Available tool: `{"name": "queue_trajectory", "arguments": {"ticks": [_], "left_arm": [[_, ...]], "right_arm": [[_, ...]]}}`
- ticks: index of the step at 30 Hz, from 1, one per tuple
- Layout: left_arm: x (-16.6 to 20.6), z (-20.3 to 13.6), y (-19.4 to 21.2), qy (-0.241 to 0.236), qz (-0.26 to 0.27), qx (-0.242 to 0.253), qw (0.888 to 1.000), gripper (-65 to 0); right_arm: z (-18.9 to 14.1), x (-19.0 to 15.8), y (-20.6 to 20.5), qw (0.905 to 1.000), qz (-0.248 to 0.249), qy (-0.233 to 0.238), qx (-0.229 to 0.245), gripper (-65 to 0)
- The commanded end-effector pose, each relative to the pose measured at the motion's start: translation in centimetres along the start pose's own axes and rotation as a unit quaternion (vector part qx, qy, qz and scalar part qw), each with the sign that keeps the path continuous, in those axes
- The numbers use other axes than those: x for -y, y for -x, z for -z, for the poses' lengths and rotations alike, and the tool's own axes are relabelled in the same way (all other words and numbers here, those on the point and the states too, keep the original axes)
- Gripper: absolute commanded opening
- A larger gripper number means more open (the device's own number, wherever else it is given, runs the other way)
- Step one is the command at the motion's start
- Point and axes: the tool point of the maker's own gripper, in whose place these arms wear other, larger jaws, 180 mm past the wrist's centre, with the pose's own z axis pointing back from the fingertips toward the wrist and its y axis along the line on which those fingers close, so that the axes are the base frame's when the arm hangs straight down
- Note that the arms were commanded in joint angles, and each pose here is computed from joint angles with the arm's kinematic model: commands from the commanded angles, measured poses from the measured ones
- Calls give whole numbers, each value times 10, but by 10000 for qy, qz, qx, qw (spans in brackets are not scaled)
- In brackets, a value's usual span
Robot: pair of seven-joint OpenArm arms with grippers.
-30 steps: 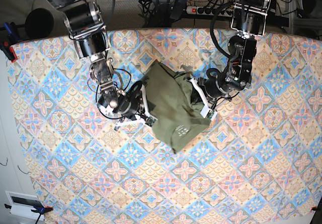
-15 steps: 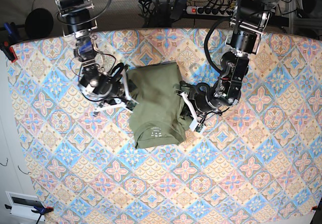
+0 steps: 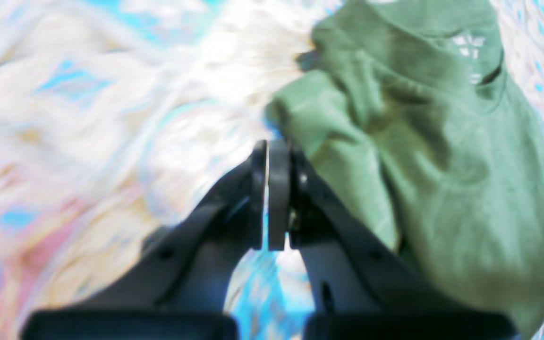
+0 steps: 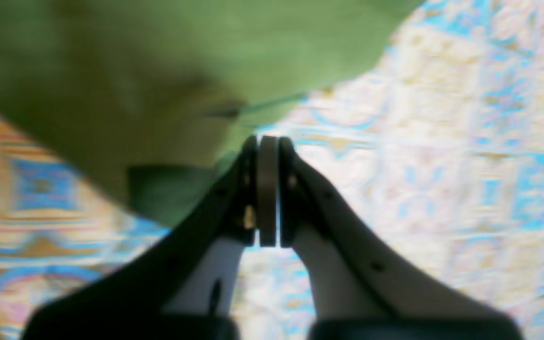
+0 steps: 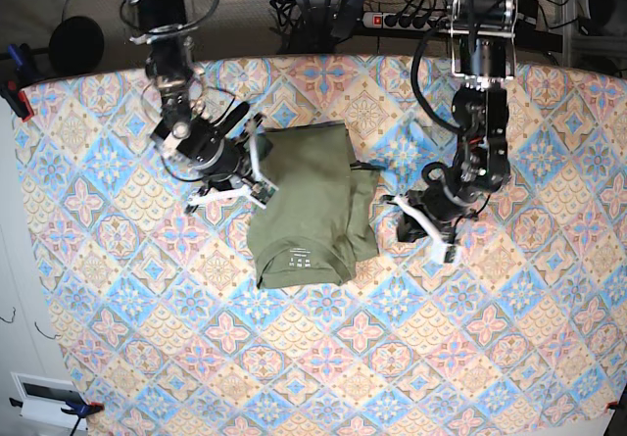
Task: Layout the t-shirt on the table in an organized manner, then fold the t-shirt properly
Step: 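Press the folded bundle together with both grippers to square it, then withdraw the left gripper and grasp the bundle's edge with the right gripper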
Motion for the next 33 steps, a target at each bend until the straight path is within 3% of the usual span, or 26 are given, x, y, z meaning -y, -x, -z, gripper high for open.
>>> {"name": "queue_trajectory", "arguments": {"ticks": [1, 8, 12, 26, 33], "left_arm": [[-5, -9, -21, -47, -1, 361, 9993, -650], [-21, -49, 5, -407, -135, 424, 9982, -650], [-27, -65, 14, -550, -155, 432, 9974, -650], [-20, -81, 34, -580, -122, 301, 9978, -650], [-20, -81, 35, -574, -122, 291, 9979, -650]], "right_arm": [[-5, 5, -24, 9991, 62, 81, 413, -650], [2, -26, -72, 9937, 531, -259, 950, -650], [22, -52, -79, 9901, 837, -699, 884, -650], [69, -54, -86, 9899, 586, -1175, 530, -649], [86, -84, -97, 9863, -104, -1618, 289, -649]]}}
